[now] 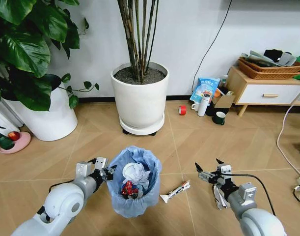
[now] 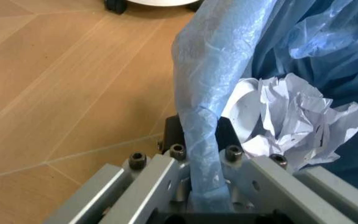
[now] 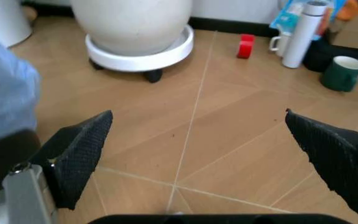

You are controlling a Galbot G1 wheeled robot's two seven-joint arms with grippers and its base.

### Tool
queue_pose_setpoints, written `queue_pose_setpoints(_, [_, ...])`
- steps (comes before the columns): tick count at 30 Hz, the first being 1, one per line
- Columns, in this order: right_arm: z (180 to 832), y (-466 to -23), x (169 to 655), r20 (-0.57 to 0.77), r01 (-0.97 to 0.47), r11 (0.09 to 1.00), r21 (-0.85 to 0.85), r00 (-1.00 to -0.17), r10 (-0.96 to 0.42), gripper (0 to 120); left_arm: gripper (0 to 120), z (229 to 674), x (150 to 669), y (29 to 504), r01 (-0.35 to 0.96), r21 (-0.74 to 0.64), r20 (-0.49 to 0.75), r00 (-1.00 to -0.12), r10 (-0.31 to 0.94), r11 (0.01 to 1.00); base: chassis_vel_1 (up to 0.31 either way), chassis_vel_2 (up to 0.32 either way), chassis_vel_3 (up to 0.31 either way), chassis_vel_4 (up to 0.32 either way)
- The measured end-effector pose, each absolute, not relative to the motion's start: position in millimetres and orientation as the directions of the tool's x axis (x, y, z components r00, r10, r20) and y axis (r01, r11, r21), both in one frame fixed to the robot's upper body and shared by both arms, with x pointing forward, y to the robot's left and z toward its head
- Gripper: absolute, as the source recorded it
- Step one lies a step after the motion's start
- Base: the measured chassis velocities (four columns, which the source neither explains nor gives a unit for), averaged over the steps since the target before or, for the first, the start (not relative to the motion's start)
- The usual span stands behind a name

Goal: Pick up the trash bin and place the garbage on the floor into it.

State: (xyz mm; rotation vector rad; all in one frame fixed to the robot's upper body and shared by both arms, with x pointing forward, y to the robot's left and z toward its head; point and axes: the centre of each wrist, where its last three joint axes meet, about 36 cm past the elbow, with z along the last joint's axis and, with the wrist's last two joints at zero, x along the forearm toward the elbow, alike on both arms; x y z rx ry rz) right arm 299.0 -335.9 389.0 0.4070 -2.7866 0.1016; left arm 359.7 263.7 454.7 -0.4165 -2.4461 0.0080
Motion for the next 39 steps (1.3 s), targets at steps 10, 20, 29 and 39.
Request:
queue_pose_setpoints(10, [365,-402,354,0.462,-0.582,0.808,-0.09,-0.743,-0.484,100,0,456,365,264,0.29,-0.109,0.594,-0.748,0.296,0.951,0.0,0.0,0.0,0.0])
queue_pose_setpoints(20, [338,-418,392,0.621,-0.732,0.679,-0.063,-0.561,-0.547,100,0,452,376,267,0.295,-0.12,0.593,-0.744,0.307,0.948,0.0,0.0,0.0,0.0])
queue_pose_setpoints(29, [289,-379,462,0.669,-0.898,0.44,-0.021,-0.339,-0.661,100,0,453,380,272,0.235,-0.108,0.605,-0.755,0.251,0.966,0.0,0.0,0.0,0.0])
queue_pose_setpoints(39, [262,-369,511,0.733,-0.951,0.306,-0.048,-0.242,-0.635,100,0,453,385,274,0.191,-0.112,0.607,-0.764,0.219,0.975,0.0,0.0,0.0,0.0])
